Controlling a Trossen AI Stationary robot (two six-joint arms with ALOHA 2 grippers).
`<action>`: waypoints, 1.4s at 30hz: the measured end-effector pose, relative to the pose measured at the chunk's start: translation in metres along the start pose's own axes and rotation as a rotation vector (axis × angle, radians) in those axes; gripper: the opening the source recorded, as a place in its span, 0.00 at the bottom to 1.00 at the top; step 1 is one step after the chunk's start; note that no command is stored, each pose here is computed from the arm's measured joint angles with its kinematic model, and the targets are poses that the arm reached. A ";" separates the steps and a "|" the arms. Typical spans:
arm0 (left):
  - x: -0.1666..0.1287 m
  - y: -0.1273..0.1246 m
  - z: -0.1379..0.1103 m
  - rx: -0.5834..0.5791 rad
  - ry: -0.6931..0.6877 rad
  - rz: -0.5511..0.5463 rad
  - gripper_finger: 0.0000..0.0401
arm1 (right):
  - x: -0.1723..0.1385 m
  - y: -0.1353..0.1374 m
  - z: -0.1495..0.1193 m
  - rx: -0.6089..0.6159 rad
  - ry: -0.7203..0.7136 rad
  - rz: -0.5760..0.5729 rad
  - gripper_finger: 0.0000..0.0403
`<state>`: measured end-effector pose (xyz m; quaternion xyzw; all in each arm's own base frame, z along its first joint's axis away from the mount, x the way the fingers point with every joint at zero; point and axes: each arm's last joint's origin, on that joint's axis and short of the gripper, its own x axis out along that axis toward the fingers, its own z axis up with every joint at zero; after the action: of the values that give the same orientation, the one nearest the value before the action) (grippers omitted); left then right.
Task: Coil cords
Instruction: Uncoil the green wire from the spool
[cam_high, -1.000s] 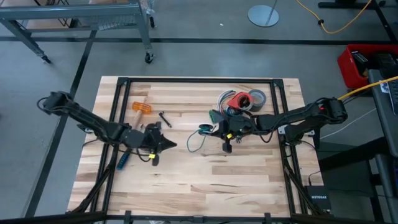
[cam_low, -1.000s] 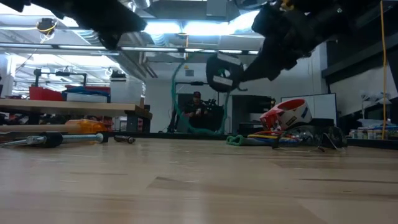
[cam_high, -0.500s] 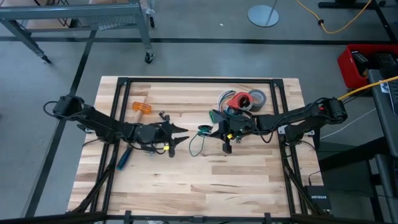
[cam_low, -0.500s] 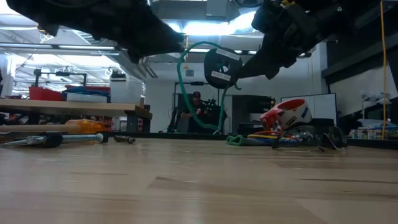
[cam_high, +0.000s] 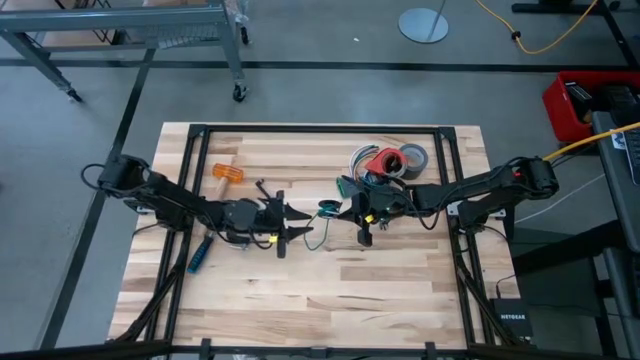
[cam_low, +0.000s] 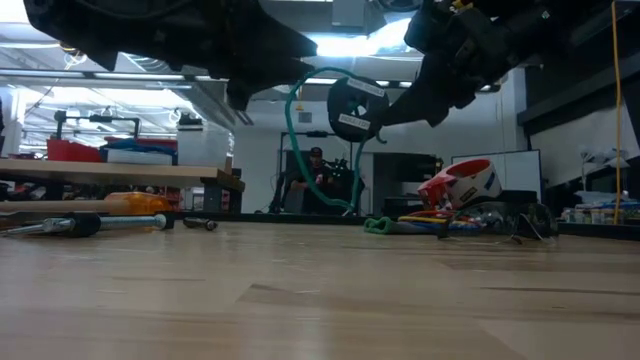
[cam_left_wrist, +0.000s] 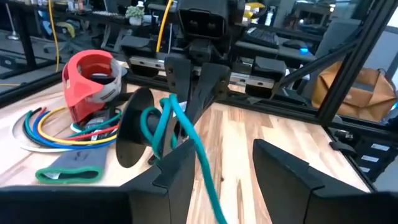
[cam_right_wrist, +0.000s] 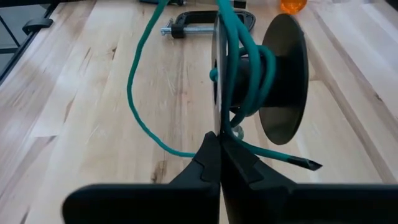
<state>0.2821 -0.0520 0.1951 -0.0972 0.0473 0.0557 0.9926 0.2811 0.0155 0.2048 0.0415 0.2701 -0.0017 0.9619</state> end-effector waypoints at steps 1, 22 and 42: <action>0.001 0.000 -0.001 0.005 0.004 0.002 0.38 | 0.000 0.000 0.000 0.000 0.000 0.000 0.00; 0.003 0.007 0.005 0.074 -0.004 0.037 0.01 | 0.000 0.000 -0.002 -0.007 0.024 0.003 0.00; -0.056 -0.005 0.012 -0.033 0.415 -0.105 0.03 | -0.001 -0.002 -0.014 -0.009 0.149 -0.021 0.00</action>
<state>0.2279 -0.0606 0.2133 -0.1251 0.2448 -0.0164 0.9613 0.2726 0.0149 0.1930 0.0343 0.3415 -0.0075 0.9392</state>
